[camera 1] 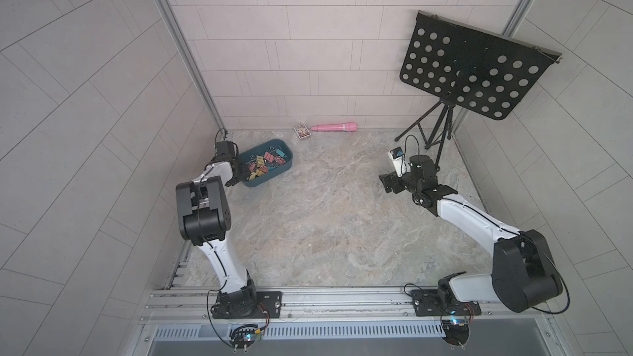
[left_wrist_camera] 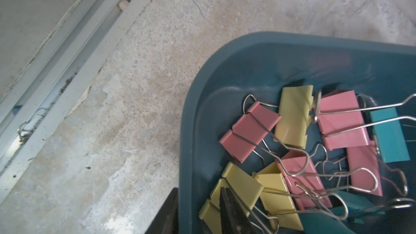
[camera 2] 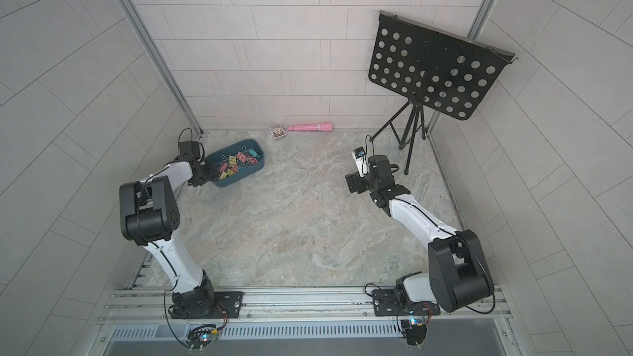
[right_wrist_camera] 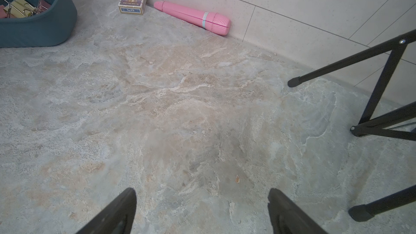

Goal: Take out the binder clips from the storage box
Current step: Move the storage box to the center of the board.

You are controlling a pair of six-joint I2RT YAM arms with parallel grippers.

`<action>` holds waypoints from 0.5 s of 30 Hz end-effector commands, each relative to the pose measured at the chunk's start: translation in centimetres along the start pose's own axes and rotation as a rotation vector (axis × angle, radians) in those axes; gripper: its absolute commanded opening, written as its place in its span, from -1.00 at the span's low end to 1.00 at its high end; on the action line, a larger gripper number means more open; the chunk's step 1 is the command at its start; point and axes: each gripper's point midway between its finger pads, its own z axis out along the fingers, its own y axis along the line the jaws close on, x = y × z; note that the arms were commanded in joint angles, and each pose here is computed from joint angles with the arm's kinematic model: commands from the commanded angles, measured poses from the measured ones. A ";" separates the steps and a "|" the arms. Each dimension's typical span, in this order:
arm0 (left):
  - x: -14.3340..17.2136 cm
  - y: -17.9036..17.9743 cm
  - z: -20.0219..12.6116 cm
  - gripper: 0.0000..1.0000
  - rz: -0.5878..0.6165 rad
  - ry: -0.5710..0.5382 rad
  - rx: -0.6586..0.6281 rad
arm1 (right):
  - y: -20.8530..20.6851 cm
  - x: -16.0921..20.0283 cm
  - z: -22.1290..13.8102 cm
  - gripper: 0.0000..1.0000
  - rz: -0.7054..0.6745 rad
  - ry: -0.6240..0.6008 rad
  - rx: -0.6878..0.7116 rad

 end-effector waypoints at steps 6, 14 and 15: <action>2.2 0.1 0.3 -0.48 0.011 0.039 0.004 | -0.3 -0.1 -0.4 0.89 -0.016 0.005 0.026; 3.3 -1.1 -0.3 -0.64 0.068 0.056 0.001 | -0.5 0.1 -0.2 0.89 -0.023 0.015 0.036; 3.4 -1.2 -0.4 -0.65 0.078 0.058 0.001 | -0.5 0.0 -0.2 0.89 -0.023 0.014 0.037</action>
